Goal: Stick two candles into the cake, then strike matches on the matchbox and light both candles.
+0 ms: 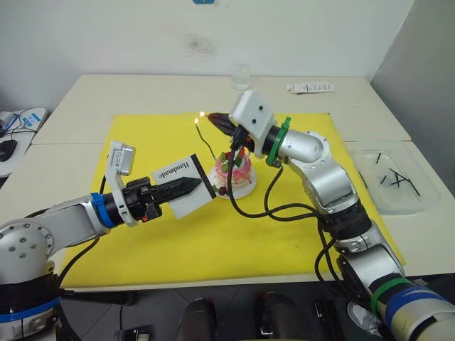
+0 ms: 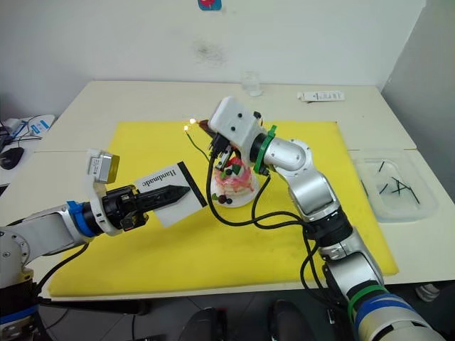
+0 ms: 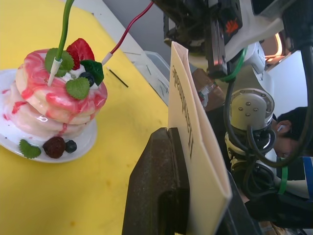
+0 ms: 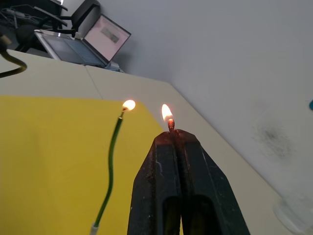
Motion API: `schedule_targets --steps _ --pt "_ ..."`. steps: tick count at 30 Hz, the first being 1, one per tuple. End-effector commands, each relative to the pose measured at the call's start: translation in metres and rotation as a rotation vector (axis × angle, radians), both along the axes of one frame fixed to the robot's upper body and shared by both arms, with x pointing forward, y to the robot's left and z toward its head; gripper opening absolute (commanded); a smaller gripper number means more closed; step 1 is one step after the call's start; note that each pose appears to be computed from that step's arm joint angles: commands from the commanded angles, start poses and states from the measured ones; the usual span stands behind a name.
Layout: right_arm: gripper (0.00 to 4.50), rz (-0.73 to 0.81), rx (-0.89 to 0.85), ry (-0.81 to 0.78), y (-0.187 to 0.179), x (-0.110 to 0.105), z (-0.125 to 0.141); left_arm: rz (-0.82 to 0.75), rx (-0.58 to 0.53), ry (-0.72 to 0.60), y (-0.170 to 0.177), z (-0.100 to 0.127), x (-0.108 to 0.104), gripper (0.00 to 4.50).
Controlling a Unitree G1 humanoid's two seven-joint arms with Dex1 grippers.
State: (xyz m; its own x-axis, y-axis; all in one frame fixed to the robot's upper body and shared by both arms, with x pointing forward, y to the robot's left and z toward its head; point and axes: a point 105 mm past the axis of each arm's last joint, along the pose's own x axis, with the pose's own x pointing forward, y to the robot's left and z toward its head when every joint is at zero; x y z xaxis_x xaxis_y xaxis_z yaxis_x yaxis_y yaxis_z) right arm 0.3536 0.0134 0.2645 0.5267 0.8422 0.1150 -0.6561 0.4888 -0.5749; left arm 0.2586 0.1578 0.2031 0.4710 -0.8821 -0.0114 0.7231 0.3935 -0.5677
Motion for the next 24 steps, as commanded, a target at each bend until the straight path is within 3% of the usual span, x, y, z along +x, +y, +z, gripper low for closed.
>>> schedule_targets --steps 1,8,16,21,24 --pt "0.01 0.019 0.027 -0.031 -0.006 -0.011 0.011 -0.027 -0.012 -0.044 -0.004 0.009 -0.001 0.0" --pt "0.01 0.111 -0.029 0.054 -0.025 -0.045 -0.005 -0.078 -0.009 -0.038 -0.01 0.009 -0.001 0.0" --pt "0.01 -0.021 -0.068 0.122 -0.088 -0.064 -0.013 -0.184 0.0 -0.055 -0.024 0.012 -0.009 0.0" --pt "0.01 -0.267 -0.078 0.175 -0.149 -0.058 -0.027 -0.227 0.036 -0.093 -0.036 0.01 -0.014 0.0" --pt "0.01 -0.559 -0.057 0.164 -0.202 -0.042 -0.033 -0.25 0.041 -0.121 -0.046 0.009 -0.018 0.0"
